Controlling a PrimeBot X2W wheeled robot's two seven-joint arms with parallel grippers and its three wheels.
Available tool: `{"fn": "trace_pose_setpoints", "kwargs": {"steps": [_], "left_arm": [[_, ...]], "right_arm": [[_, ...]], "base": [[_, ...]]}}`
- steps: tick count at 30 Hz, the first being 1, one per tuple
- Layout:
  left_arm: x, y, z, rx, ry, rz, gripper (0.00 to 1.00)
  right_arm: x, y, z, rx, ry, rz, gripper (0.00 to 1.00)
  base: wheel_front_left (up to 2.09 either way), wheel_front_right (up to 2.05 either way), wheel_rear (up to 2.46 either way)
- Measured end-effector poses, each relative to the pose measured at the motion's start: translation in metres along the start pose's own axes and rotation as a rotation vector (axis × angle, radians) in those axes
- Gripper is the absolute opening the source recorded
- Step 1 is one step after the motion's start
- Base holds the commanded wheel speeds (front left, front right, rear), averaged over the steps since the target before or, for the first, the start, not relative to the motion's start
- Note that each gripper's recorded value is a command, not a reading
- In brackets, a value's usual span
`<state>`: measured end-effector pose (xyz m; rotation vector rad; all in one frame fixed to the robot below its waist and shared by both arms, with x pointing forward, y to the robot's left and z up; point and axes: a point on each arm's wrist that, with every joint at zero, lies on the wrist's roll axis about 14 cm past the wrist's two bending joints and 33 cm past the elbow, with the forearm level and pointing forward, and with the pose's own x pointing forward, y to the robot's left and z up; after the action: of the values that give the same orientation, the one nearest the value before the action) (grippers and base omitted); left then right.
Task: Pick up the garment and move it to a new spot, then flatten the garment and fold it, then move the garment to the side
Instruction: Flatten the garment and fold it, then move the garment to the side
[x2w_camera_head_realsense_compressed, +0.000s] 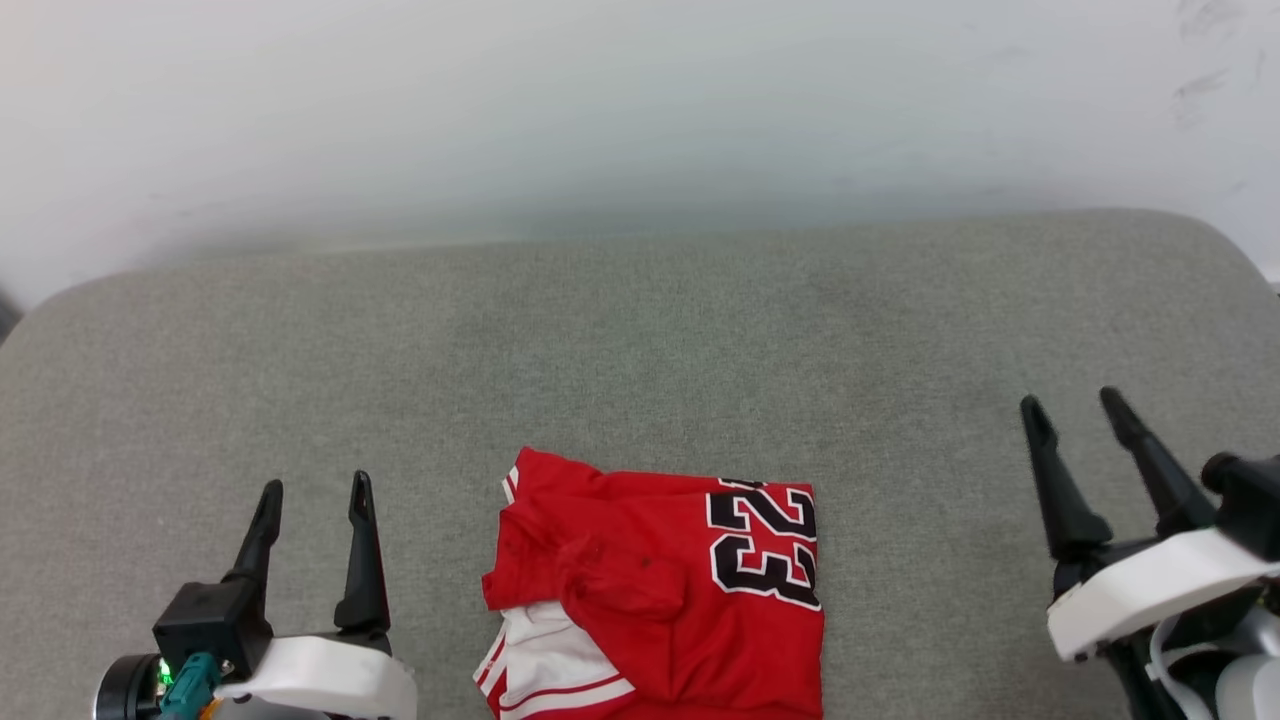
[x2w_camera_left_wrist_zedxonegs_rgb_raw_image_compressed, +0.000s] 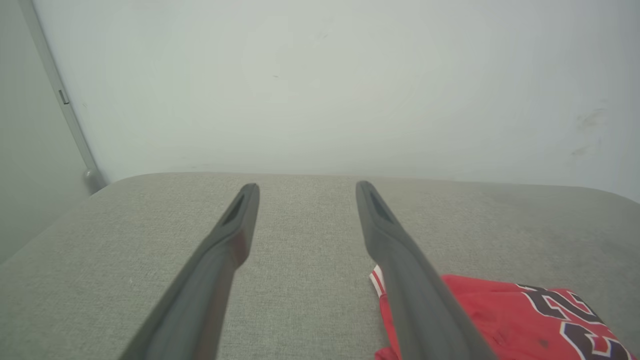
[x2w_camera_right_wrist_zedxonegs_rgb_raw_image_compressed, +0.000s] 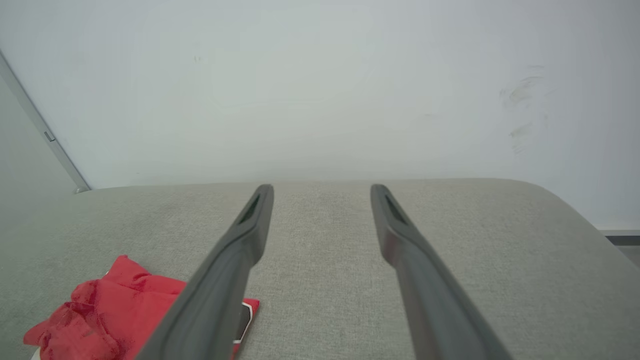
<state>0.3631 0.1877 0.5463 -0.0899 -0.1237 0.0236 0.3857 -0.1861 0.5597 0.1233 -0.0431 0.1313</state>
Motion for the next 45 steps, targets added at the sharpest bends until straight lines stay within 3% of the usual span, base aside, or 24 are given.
{"fn": "trace_pose_setpoints", "kwargs": {"steps": [10,22,30,36,45], "left_arm": [[-0.015,0.003,-0.004,0.009,0.021,0.012,1.00],[-0.012,0.004,-0.010,0.011,0.034,0.014,1.00],[-0.006,0.010,-0.005,0.006,0.014,0.040,1.00],[-0.004,0.019,0.000,-0.022,-0.014,0.090,1.00],[-0.004,0.036,0.006,-0.032,-0.047,0.165,1.00]], "right_arm": [[-0.028,0.009,-0.002,-0.015,0.007,-0.004,1.00],[-0.029,0.012,-0.001,-0.015,0.026,-0.003,1.00],[-0.022,-0.013,-0.029,0.232,0.154,-0.060,1.00],[-0.023,-0.038,-0.081,0.392,0.410,-0.077,1.00],[-0.025,0.024,-0.156,0.680,0.771,0.078,1.00]], "base": [[0.00,0.00,0.00],[0.00,0.00,0.00],[0.00,0.00,0.00],[0.00,0.00,0.00],[0.00,0.00,0.00]]}}
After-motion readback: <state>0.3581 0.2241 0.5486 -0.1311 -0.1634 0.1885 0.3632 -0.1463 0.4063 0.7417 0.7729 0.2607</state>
